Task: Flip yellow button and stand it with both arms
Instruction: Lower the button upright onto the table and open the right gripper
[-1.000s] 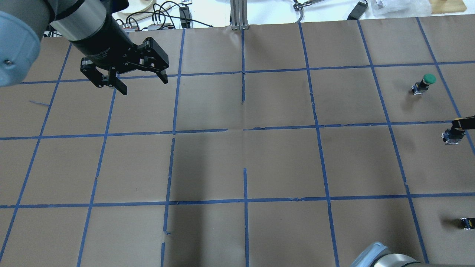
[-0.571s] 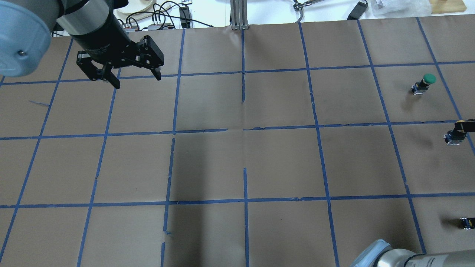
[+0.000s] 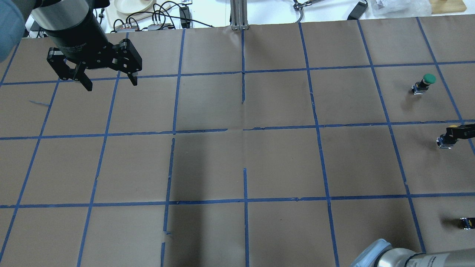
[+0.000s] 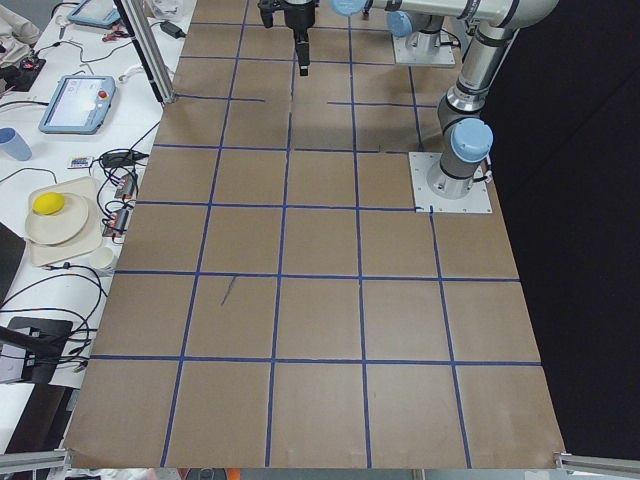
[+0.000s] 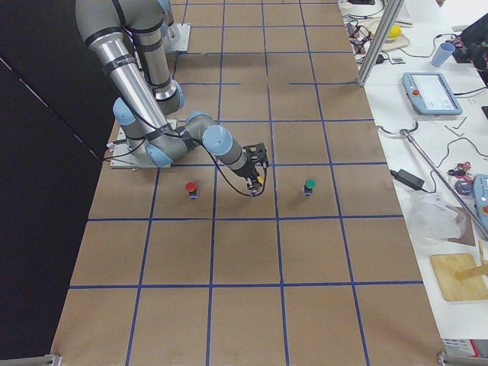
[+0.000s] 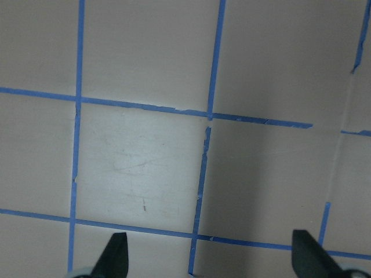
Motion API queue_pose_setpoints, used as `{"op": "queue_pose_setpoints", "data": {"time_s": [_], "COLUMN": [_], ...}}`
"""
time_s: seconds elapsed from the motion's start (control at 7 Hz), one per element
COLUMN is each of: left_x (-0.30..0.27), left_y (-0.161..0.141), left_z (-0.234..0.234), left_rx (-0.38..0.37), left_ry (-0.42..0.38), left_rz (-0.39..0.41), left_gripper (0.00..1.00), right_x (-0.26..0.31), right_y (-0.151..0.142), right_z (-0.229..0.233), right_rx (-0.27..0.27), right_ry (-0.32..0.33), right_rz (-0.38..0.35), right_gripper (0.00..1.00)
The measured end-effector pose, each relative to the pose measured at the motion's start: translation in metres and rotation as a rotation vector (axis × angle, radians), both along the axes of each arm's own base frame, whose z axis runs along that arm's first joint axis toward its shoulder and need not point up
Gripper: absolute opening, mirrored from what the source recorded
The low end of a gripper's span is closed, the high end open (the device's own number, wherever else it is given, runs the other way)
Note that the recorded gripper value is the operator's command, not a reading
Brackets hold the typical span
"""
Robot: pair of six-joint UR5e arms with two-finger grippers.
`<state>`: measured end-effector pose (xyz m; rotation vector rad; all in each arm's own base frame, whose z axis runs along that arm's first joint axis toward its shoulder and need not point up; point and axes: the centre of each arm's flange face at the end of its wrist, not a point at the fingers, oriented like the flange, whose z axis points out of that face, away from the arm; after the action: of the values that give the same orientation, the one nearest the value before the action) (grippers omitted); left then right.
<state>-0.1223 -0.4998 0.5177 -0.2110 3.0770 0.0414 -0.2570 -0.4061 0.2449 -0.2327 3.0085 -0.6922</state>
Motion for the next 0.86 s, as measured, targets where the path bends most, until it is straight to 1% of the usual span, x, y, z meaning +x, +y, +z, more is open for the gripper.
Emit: {"op": "queue_pose_setpoints", "data": {"time_s": [0.14, 0.43, 0.71, 0.86], "left_x": [0.000, -0.002, -0.003, -0.003], "left_y": [0.001, 0.000, 0.000, -0.001], "left_z": [0.001, 0.003, 0.004, 0.004], "left_rx": [0.000, -0.006, -0.010, -0.012], "left_ry": [0.001, 0.037, 0.062, 0.065], "left_rz": [0.000, 0.005, 0.008, 0.009], "left_gripper": [1.00, 1.00, 1.00, 1.00], "right_x": [0.000, 0.001, 0.002, 0.001], "right_y": [0.006, 0.016, 0.018, 0.018], "right_z": [-0.006, -0.015, -0.017, -0.018], "right_rx": [-0.007, -0.025, -0.028, -0.028], "right_ry": [-0.014, -0.052, -0.057, -0.056], "right_rz": [-0.013, -0.030, -0.029, -0.026], "right_gripper": [0.08, 0.09, 0.54, 0.74]}}
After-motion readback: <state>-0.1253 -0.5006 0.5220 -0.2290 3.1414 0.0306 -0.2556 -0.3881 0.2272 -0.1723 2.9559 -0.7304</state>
